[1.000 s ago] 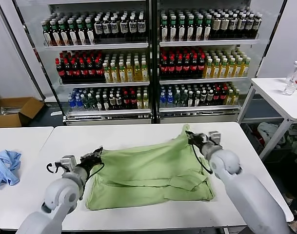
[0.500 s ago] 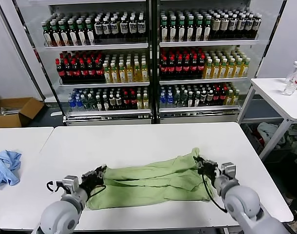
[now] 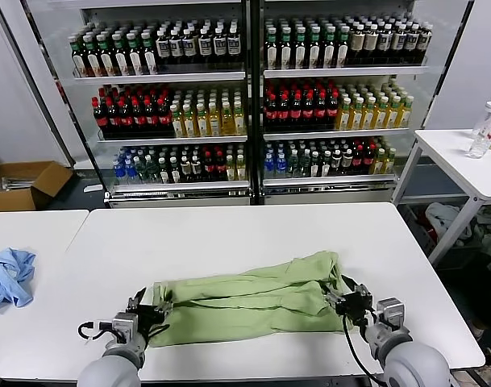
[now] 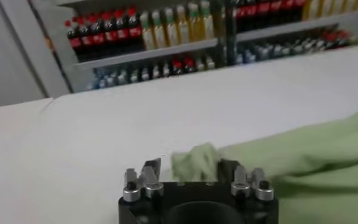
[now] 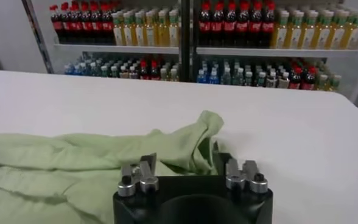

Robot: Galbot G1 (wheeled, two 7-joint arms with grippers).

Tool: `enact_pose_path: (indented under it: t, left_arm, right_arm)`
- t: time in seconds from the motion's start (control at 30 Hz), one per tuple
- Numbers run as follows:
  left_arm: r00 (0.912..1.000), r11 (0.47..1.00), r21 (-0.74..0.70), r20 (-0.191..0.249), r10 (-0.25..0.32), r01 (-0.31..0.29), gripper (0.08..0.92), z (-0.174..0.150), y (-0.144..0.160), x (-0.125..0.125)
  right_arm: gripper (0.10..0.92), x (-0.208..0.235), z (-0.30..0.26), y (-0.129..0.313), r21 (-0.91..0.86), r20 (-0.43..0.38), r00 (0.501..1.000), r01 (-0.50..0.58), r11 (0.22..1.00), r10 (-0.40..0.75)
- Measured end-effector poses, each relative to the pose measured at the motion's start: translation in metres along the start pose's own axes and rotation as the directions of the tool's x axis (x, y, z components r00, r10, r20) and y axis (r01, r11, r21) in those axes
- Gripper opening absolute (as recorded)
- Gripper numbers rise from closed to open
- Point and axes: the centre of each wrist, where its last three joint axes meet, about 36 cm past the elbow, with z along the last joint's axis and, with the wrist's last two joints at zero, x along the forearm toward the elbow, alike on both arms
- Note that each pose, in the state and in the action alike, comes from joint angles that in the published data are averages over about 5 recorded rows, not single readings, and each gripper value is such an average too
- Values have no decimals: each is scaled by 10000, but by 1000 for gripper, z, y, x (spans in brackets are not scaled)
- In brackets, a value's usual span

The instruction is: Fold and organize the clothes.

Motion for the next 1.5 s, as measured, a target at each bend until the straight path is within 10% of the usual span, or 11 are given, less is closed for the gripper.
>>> enact_pose_path:
  t: [0.43, 0.83, 1.23, 1.5]
  left_arm:
    - [9966, 9968, 641, -636, 528, -487, 243, 8, 11, -2]
    - [9651, 9195, 3212, -536, 2565, -2265, 90, -6, 52, -11]
    - [9945, 9007, 4218, 378, 973, -1042, 90, -43, 175, -2]
    - [9880, 8382, 5287, 1368, 711, -1335, 90, -74, 205, 25]
  right_arm:
    - [823, 15, -5, -3, 91, 120, 9997, -219, 9997, 218]
    - [823, 22, -12, -13, 135, 321, 9987, -411, 9991, 406]
    - [823, 20, -18, -20, 153, 528, 9978, -412, 9990, 404]
    - [823, 18, -20, -15, 164, 589, 9975, -392, 9991, 382]
